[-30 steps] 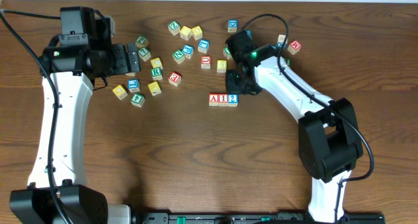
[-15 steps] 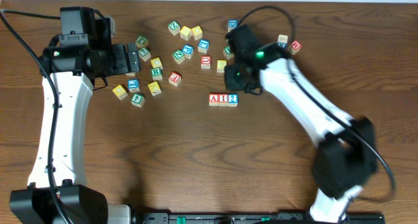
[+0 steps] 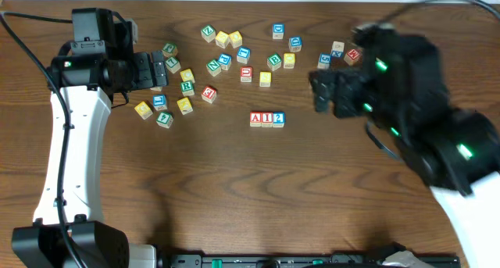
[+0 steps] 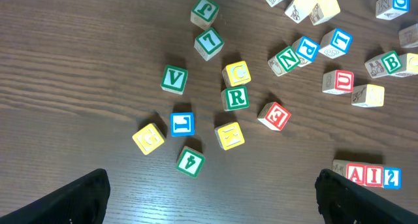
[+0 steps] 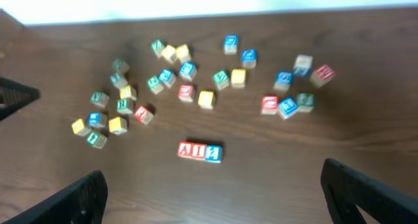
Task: Spell out AI2
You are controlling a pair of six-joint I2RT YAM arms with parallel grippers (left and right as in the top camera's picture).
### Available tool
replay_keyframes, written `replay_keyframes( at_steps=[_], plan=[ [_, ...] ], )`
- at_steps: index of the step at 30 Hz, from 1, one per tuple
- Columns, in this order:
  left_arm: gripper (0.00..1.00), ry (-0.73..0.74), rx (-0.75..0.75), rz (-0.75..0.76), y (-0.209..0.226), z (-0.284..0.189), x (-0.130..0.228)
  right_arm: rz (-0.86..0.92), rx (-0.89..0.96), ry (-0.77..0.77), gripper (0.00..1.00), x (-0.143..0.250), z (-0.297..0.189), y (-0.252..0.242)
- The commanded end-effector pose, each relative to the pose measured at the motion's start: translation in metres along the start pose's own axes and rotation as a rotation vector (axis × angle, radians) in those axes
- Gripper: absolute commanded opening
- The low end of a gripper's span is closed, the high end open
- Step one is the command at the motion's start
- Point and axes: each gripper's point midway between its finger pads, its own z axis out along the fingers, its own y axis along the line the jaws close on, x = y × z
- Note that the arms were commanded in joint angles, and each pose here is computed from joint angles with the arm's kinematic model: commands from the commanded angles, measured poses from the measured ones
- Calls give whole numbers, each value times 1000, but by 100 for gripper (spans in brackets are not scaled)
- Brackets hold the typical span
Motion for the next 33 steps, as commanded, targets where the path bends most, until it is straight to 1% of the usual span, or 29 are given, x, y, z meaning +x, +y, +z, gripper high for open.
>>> replay_keyframes(
  at_steps=[1, 3, 6, 8, 11, 14, 18, 21, 24, 26, 29, 31, 33],
  plan=[
    [99, 3, -3, 1, 1, 1, 1, -24, 102, -86, 99, -9, -30, -23],
    [99, 3, -3, 2, 1, 1, 1, -16, 177, -148, 99, -16, -47, -38],
    [99, 3, -3, 1, 1, 1, 1, -55, 246, -178, 99, -18, -59, -51],
    [99, 3, -3, 1, 1, 1, 1, -103, 279, -163, 99, -15, -61, -56],
    [99, 3, -3, 1, 1, 1, 1, -105, 326, -126, 99, -7, -61, -67],
    [99, 3, -3, 1, 1, 1, 1, -54, 350, -116, 99, -3, -55, -76],
    [99, 3, -2, 2, 1, 1, 1, 9, 384, -144, 99, -6, -42, -96],
    [99, 3, -3, 1, 1, 1, 1, 40, 344, -194, 99, -7, -26, -112],
    [99, 3, -2, 2, 1, 1, 1, -16, 253, -268, 99, -1, -13, -115],
    [99, 3, -3, 1, 1, 1, 1, -43, 225, -340, 99, 6, -10, -118],
    [99, 3, -3, 1, 1, 1, 1, -44, 236, -454, 99, 27, -9, -131],
    [100, 3, -3, 1, 1, 1, 1, -46, 247, -553, 99, 49, -7, -139],
    [99, 3, -3, 1, 1, 1, 1, -51, 248, -611, 99, 67, -6, -143]
  ],
)
